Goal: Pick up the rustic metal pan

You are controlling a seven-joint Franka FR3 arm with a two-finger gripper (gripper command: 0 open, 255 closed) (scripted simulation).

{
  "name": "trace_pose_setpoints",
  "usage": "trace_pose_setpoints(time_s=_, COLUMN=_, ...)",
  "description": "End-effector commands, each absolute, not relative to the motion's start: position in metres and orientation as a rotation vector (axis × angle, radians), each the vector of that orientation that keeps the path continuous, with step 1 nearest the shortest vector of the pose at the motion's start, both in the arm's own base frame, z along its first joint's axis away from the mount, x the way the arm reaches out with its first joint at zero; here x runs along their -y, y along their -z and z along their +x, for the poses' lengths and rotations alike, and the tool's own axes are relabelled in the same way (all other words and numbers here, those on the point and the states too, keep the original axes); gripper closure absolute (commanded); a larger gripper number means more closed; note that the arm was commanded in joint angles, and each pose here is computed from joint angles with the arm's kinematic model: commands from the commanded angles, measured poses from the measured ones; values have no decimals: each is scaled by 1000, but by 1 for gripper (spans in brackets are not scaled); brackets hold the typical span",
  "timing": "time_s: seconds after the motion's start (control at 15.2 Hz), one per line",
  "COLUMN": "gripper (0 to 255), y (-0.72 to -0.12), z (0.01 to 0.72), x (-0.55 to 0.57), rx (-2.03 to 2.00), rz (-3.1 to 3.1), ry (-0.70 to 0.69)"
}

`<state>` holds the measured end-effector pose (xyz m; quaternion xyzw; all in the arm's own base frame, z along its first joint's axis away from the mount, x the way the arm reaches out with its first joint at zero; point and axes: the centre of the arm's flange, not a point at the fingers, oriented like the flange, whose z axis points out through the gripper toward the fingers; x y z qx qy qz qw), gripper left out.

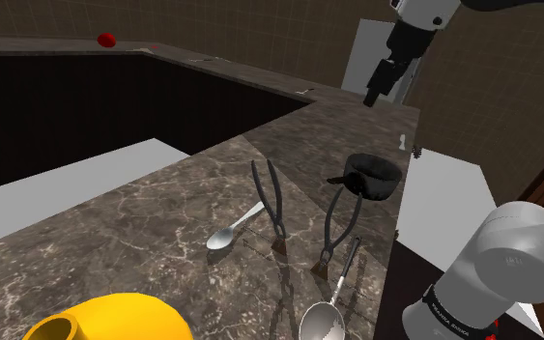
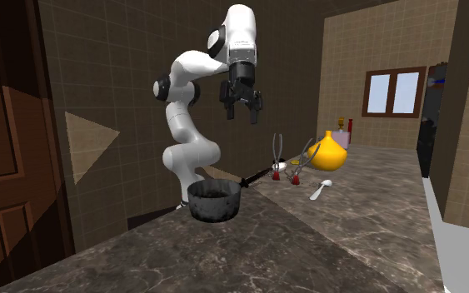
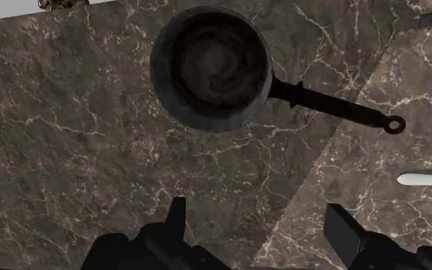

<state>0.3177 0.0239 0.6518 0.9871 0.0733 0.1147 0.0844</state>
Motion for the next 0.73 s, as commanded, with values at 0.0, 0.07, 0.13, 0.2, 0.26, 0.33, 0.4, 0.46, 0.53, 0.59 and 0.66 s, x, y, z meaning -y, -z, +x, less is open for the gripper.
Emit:
trace_pose_setpoints(time_s=0.0, gripper=0, y=-652, z=318, x=-24, rx=-219, rz=2945, ry=-342)
trace_pose_setpoints(time_s=0.07, gripper=0, y=-640, z=316, x=-22, rx=-247, rz=2952, ry=-320)
trace_pose_setpoints(time_s=0.13, gripper=0, y=-628, z=314, x=-20, rx=-275, rz=2960, ry=-297)
trace_pose_setpoints(time_s=0.2, gripper=0, y=-616, z=313, x=-17, rx=-303, rz=2967, ry=-275)
trace_pose_setpoints(time_s=0.26, gripper=0, y=-604, z=311, x=-15, rx=-331, rz=2973, ry=-252)
trace_pose_setpoints(time_s=0.33, gripper=0, y=-593, z=308, x=-13, rx=-359, rz=2979, ry=-229)
trace_pose_setpoints(time_s=0.4, gripper=0, y=-581, z=306, x=-11, rx=-387, rz=2985, ry=-206)
trace_pose_setpoints(time_s=0.46, gripper=0, y=-569, z=303, x=-9, rx=-415, rz=2990, ry=-183)
trace_pose_setpoints(time_s=0.53, gripper=0, y=-557, z=301, x=-7, rx=-444, rz=2995, ry=-160)
trace_pose_setpoints(time_s=0.59, gripper=0, y=-546, z=298, x=-5, rx=-472, rz=3000, ry=-136)
trace_pose_setpoints(time_s=0.66, gripper=0, y=-534, z=295, x=-3, rx=-501, rz=3004, ry=-113)
